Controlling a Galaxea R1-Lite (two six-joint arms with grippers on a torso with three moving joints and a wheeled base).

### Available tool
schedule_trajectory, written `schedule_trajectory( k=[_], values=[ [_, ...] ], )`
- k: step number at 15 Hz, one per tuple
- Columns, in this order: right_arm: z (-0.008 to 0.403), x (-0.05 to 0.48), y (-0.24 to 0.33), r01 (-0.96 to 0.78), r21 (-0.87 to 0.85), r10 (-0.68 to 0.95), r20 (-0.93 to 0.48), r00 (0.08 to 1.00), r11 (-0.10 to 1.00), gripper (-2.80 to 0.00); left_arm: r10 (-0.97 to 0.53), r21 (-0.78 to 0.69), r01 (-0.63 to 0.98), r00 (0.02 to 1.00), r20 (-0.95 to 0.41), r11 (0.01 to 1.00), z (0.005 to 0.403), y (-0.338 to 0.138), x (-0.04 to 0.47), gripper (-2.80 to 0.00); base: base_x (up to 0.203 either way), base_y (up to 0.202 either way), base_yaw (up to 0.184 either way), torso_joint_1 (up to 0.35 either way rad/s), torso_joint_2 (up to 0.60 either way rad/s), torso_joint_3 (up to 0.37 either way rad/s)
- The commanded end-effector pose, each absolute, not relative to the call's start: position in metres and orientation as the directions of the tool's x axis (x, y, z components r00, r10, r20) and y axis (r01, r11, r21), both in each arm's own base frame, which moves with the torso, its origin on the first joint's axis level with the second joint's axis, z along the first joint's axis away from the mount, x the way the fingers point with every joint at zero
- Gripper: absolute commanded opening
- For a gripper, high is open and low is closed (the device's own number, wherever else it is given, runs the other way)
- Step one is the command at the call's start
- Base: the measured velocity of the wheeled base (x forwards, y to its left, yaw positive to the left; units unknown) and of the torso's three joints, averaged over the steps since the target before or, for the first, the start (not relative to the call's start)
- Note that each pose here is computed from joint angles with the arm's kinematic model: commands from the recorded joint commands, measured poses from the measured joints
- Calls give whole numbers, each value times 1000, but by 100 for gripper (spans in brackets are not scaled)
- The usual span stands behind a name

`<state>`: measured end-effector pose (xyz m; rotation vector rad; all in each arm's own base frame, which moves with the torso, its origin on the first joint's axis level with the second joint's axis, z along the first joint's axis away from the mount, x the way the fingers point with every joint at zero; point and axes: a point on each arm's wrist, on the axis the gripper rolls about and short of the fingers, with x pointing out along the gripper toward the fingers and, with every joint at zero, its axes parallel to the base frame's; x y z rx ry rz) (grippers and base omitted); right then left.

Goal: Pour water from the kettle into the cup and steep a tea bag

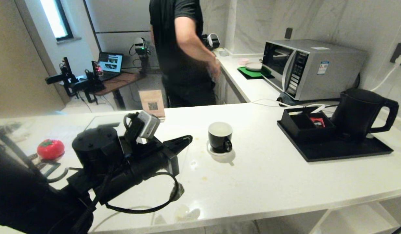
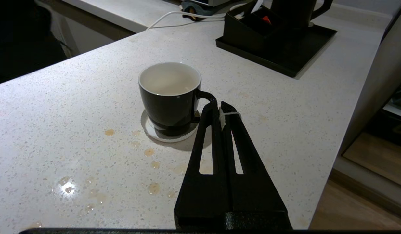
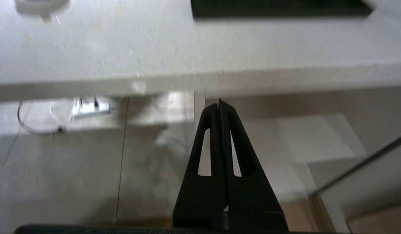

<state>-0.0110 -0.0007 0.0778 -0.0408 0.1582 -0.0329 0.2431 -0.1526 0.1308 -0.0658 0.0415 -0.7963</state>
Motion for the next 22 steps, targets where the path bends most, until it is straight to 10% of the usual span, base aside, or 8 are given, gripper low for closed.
schedule_trajectory(
  k=[1, 22],
  values=[
    [76, -22, -1, 37, -40, -38, -18, 999, 999, -280, -714, -77, 712, 700, -6, 698, 129, -155, 249, -280, 0, 0, 0, 0, 0, 0],
    [76, -23, -1, 44, 34, -44, -2, 999, 998, -280, -671, -28, 696, 701, 243, 717, 169, -196, 327, -280, 0, 0, 0, 0, 0, 0]
  ],
)
